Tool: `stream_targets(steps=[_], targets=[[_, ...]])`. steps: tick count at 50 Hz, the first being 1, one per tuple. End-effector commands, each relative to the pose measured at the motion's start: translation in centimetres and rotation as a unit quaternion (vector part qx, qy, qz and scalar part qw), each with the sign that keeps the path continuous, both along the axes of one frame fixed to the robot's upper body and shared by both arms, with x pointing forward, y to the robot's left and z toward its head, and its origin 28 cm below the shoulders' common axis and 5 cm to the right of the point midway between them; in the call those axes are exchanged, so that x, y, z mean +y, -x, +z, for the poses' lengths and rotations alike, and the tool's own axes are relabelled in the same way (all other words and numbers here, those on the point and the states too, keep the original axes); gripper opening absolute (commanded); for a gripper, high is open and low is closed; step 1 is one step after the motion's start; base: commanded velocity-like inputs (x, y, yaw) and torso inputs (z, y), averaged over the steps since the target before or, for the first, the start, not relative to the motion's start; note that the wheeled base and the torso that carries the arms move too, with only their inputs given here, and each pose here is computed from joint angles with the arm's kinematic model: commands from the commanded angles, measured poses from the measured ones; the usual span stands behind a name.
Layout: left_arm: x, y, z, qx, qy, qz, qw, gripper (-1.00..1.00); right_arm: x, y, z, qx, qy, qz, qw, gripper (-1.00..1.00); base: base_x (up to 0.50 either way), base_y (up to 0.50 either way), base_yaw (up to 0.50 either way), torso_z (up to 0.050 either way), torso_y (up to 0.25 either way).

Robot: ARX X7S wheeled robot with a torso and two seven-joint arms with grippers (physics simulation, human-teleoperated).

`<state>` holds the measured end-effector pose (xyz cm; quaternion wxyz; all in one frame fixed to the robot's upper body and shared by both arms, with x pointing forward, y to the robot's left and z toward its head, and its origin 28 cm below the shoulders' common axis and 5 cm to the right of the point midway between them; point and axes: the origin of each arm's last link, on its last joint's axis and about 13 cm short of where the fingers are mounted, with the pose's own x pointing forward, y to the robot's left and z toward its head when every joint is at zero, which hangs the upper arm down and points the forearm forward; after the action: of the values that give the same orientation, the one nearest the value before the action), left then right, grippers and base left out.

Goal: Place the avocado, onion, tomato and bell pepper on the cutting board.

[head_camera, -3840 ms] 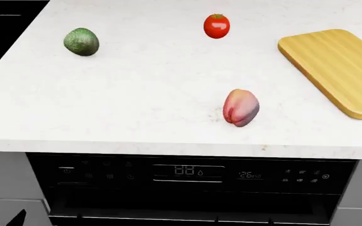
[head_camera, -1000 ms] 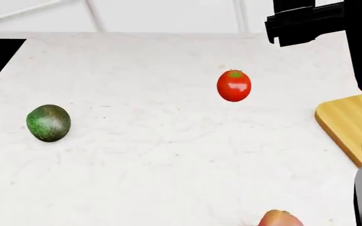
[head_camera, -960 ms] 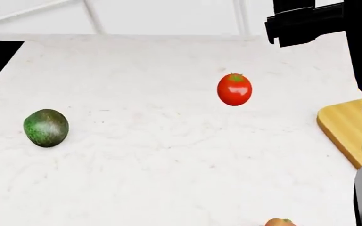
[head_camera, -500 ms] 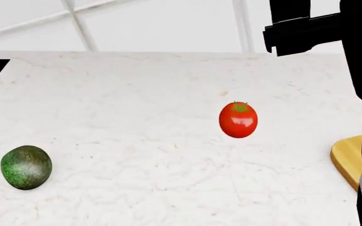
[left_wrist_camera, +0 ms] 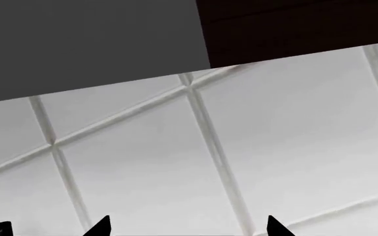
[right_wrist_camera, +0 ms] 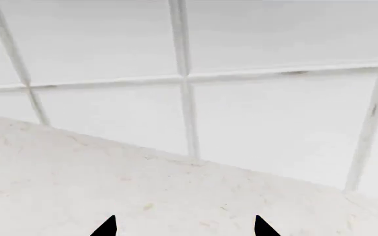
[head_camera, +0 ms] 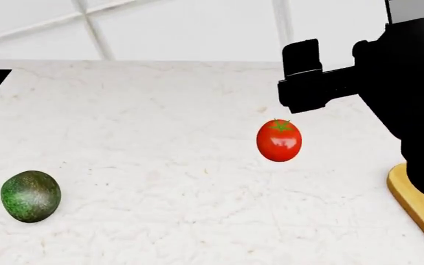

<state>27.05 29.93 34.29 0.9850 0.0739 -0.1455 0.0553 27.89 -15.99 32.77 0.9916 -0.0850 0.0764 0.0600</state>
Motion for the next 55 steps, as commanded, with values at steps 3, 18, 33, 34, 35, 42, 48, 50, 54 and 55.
stream_targets(steps=[3,18,33,34,35,42,48,50,54,55], targets=[[-0.1,0.1,0.1,-0.001,-0.004,0.0,1.0,1.0,-0.2,-1.2,1.8,0.102,-0.02,0.041,0.994,1.0,0.0,0.0,0.0,0.0,0.0],[-0.2,0.1,0.3,-0.002,-0.01,-0.002,1.0,1.0,-0.2,-2.6,1.1,0.172,-0.057,0.085,0.98,1.0,0.0,0.0,0.0,0.0,0.0],[-0.1,0.1,0.3,0.0,-0.011,-0.002,1.0,1.0,-0.2,-5.6,-1.6,0.192,-0.046,0.065,0.978,1.0,0.0,0.0,0.0,0.0,0.0],[-0.1,0.1,0.3,0.0,-0.012,-0.002,1.0,1.0,0.0,-5.7,-2.1,0.193,-0.038,0.067,0.978,1.0,0.0,0.0,0.0,0.0,0.0],[-0.1,0.1,0.3,0.0,-0.011,-0.002,1.0,1.0,0.0,-5.9,-2.3,0.194,-0.034,0.065,0.978,1.0,0.0,0.0,0.0,0.0,0.0],[-0.1,0.0,0.3,0.001,-0.011,-0.002,1.0,1.0,0.4,-7.2,-3.8,0.203,-0.022,0.056,0.977,1.0,0.0,0.0,0.0,0.0,0.0],[-0.1,-0.1,0.1,0.003,-0.013,-0.001,1.0,1.0,0.4,-8.1,-4.9,0.207,-0.02,0.047,0.977,1.0,0.0,0.0,0.0,0.0,0.0],[-0.1,-0.1,0.1,0.003,-0.012,-0.001,1.0,1.0,0.6,-8.3,-5.3,0.207,-0.019,0.049,0.977,1.0,0.0,0.0,0.0,0.0,0.0],[-0.1,-0.1,0.1,0.003,-0.013,-0.001,1.0,1.0,0.8,-8.6,-5.9,0.21,-0.021,0.051,0.976,1.0,0.0,0.0,0.0,0.0,0.0],[-0.1,-0.1,0.1,0.003,-0.013,0.0,1.0,1.0,0.8,-8.7,-6.0,0.21,-0.021,0.051,0.976,1.0,0.0,0.0,0.0,0.0,0.0]])
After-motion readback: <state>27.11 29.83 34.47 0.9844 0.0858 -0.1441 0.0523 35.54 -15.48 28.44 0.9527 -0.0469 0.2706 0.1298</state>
